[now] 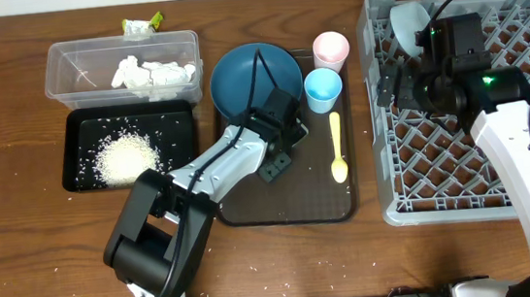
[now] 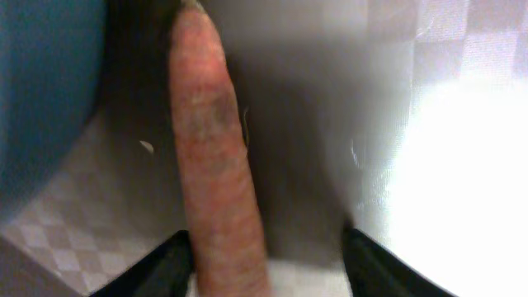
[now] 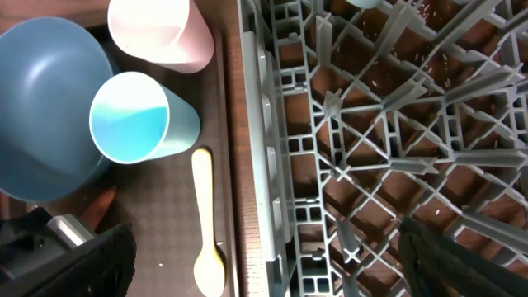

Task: Sort waste into correct bins and load items into the dishwasher rack
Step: 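Close the left gripper on the carrot and lift it, then carry the carrot left and release it onto the black rice tray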

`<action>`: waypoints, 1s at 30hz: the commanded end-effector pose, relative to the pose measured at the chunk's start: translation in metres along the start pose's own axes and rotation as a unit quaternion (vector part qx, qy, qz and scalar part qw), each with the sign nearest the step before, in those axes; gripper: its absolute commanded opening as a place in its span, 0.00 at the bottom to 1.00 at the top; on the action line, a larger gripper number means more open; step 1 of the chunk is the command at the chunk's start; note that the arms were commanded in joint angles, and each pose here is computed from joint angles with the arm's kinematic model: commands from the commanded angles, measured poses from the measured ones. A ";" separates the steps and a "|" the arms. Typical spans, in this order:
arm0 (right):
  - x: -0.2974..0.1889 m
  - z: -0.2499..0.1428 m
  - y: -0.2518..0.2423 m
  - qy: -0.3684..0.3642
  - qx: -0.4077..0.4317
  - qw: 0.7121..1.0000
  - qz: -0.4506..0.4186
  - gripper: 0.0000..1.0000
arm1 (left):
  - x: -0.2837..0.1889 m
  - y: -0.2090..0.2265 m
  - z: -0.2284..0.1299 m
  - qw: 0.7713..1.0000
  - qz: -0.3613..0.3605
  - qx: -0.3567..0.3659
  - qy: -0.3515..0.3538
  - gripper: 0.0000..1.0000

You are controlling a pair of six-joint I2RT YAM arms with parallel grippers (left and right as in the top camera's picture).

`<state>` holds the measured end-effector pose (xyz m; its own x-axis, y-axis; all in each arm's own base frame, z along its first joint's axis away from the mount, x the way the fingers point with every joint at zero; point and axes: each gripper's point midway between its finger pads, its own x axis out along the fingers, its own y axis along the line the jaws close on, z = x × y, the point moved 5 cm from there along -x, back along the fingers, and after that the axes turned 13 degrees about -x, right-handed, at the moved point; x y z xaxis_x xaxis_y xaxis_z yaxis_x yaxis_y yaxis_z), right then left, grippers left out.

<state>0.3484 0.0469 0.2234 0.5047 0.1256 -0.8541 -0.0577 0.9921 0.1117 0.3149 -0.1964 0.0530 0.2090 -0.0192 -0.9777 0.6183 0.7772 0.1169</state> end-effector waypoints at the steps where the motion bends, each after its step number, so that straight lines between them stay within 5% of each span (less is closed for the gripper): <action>1: -0.004 0.000 -0.003 -0.005 -0.004 1.000 -0.008 0.99 | 0.013 -0.006 -0.015 0.998 -0.025 -0.031 0.040 0.52; 6: -0.004 0.000 -0.003 -0.005 -0.004 1.000 -0.008 0.99 | 0.011 -0.013 -0.024 0.992 -0.047 -0.101 0.067 0.32; 12: -0.004 0.000 -0.003 -0.005 -0.004 1.000 -0.008 0.99 | 0.009 -0.013 -0.023 0.987 -0.044 -0.141 0.069 0.22; 21: -0.004 0.000 -0.003 -0.005 -0.004 1.000 -0.008 0.99 | -0.047 0.013 -0.002 0.980 -0.033 -0.194 0.036 0.20; 30: -0.004 -0.001 -0.003 -0.001 -0.004 1.000 -0.008 0.99 | -0.105 0.108 -0.015 0.939 -0.008 -0.343 -0.036 0.20</action>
<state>0.3471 0.0468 0.2228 0.4982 0.1248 -0.8580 -0.0569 0.9922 0.1113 0.3385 -0.1288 0.1495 0.2243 -0.0720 -0.9719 0.1029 0.9934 -0.0498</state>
